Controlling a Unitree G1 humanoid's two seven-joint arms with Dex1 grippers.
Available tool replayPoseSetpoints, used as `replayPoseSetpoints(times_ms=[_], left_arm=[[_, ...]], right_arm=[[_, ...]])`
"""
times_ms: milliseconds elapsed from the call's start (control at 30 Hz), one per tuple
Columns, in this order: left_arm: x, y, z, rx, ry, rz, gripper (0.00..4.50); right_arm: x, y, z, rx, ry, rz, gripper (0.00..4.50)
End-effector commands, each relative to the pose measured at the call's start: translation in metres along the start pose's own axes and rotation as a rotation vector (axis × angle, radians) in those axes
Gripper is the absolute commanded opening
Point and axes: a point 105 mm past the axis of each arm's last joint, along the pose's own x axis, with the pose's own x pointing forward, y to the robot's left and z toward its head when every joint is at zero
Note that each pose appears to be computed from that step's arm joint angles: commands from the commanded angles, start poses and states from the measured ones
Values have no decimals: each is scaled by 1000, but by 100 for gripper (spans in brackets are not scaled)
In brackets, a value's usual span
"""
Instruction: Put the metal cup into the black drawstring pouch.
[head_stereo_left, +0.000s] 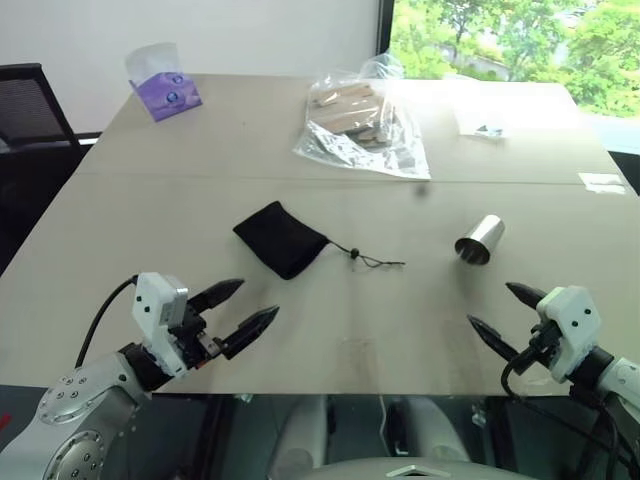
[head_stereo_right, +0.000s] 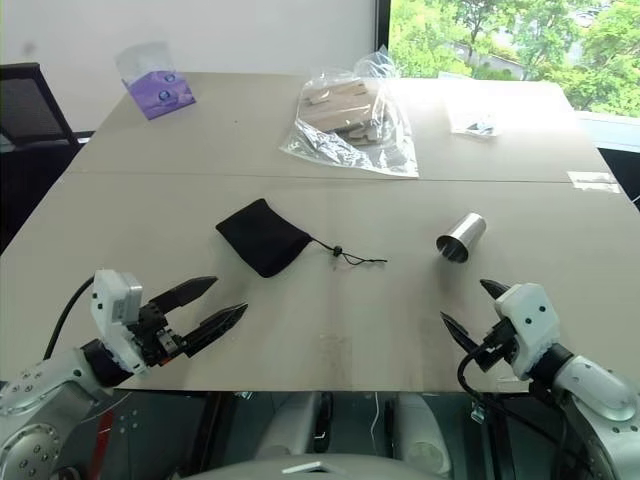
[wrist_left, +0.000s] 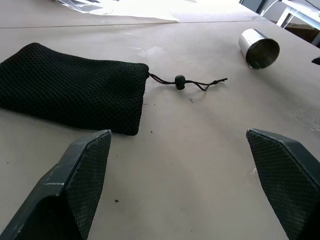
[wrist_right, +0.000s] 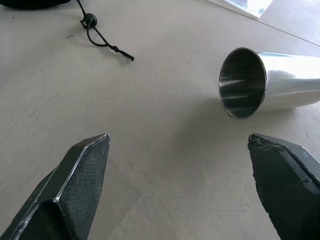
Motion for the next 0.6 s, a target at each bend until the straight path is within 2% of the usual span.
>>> replayPoseSetpoints(times_ms=[33, 133, 267, 400, 533, 600], left_arm=[[6, -3, 10, 26, -31, -23, 447], [17, -2, 23, 39, -77, -29, 447], [25, -2, 27, 42, -90, -13, 447], [34, 9, 30, 187, -38, 166, 447], [45, 16, 39, 305, -7, 311, 447], [51, 22, 42, 378, 60, 409, 447]], right_arm=[[-3, -2, 13, -54, -45, -14, 450], [0, 0, 22, -93, -88, 10, 450], [6, 9, 36, -94, -172, 57, 450], [5, 29, 70, -119, -331, 189, 450], [5, 37, 79, -169, -364, 258, 450], [4, 39, 83, -182, -373, 279, 450]])
